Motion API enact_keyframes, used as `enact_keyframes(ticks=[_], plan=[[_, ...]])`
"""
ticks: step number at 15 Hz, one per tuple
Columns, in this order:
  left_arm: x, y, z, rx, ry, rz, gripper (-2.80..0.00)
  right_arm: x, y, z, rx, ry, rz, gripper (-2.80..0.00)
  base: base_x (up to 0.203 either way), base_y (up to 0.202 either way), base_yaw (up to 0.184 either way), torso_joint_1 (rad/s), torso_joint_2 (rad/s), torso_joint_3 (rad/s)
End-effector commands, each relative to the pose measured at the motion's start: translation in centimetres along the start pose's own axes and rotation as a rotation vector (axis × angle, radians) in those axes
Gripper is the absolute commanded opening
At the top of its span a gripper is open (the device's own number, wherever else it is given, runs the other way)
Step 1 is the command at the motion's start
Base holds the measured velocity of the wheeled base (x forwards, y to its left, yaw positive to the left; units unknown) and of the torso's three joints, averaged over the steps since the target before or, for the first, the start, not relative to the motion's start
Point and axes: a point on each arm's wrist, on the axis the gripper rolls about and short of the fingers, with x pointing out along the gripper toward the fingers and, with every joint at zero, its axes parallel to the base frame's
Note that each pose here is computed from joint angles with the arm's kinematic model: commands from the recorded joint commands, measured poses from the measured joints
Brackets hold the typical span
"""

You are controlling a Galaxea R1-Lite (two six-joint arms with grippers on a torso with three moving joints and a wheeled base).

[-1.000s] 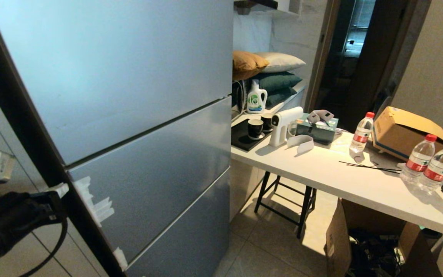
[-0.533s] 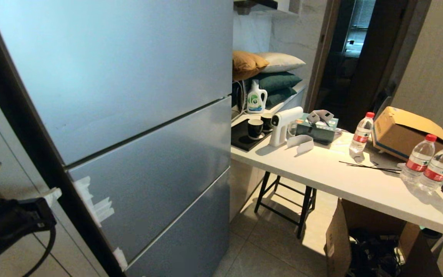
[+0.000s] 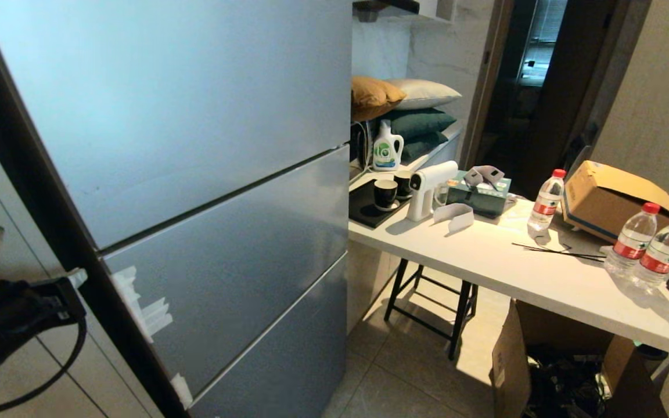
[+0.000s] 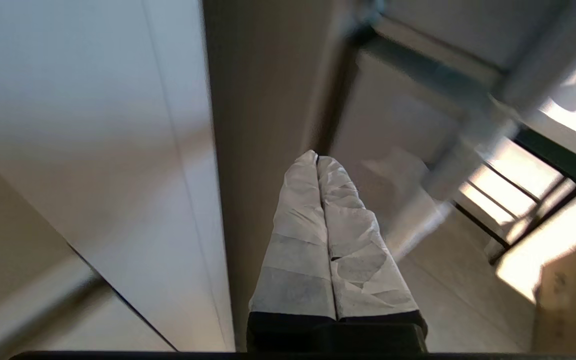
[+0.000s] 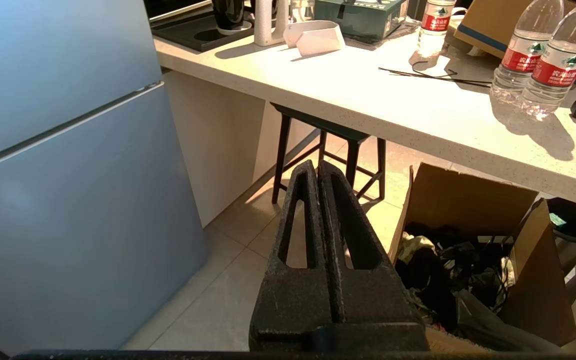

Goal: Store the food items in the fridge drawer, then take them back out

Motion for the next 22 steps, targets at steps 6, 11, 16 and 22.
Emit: enact_keyframes(ticks=[6,11,16,22], plan=[[2.7,0.1,-1.5,-0.007,0.012,0.000,-2.80,0.0,0.0,0.0,0.000,0.001,0.000,-2.80,0.000,0.000,0.000,0.000,0.00,0.000],[2.8,0.0,-1.9,-0.042,0.015,-0.080,-2.80,0.0,0.0,0.0,0.000,0.001,0.000,-2.80,0.000,0.000,0.000,0.000,0.00,0.000],[2.7,-0.2,-2.4,-0.073,0.025,-0.147,-2.80,0.0,0.0,0.0,0.000,0.001,0.000,-2.80,0.000,0.000,0.000,0.000,0.00,0.000],[2.2,-0.9,-3.4,-0.071,0.066,-0.224,-2.80,0.0,0.0,0.0,0.000,-0.001,0.000,-2.80,0.000,0.000,0.000,0.000,0.00,0.000]])
